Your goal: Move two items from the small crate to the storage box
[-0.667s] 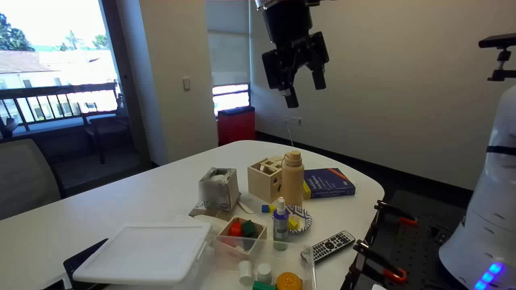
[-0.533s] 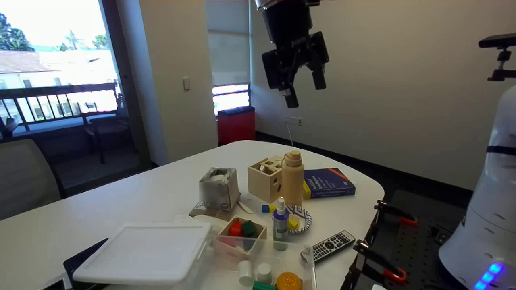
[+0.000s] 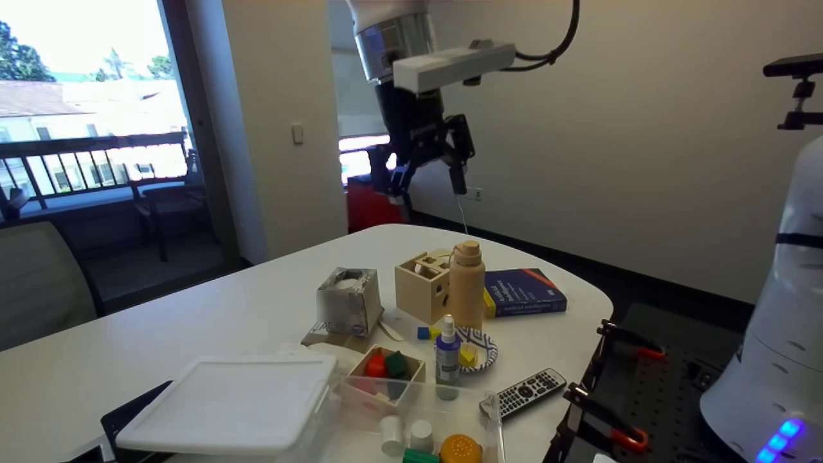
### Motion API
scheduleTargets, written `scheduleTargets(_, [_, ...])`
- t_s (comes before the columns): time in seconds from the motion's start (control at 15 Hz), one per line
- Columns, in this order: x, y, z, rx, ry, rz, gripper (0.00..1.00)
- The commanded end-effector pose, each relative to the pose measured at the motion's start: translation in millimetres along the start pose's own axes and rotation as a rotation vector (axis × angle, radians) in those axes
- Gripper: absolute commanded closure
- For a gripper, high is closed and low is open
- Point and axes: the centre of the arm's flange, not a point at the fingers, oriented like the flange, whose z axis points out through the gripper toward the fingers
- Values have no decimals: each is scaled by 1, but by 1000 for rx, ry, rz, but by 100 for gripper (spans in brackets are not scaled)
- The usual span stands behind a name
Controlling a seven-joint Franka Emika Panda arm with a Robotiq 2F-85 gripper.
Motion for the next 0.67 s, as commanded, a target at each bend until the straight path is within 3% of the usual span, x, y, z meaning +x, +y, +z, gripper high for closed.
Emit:
scheduleTargets(0.0, [70, -41, 56, 47, 46, 126, 0])
scheduleTargets(0.27, [137, -48, 145, 75, 127, 261, 0])
scheduleTargets(0.6, [168, -45, 234, 53, 61, 343, 0])
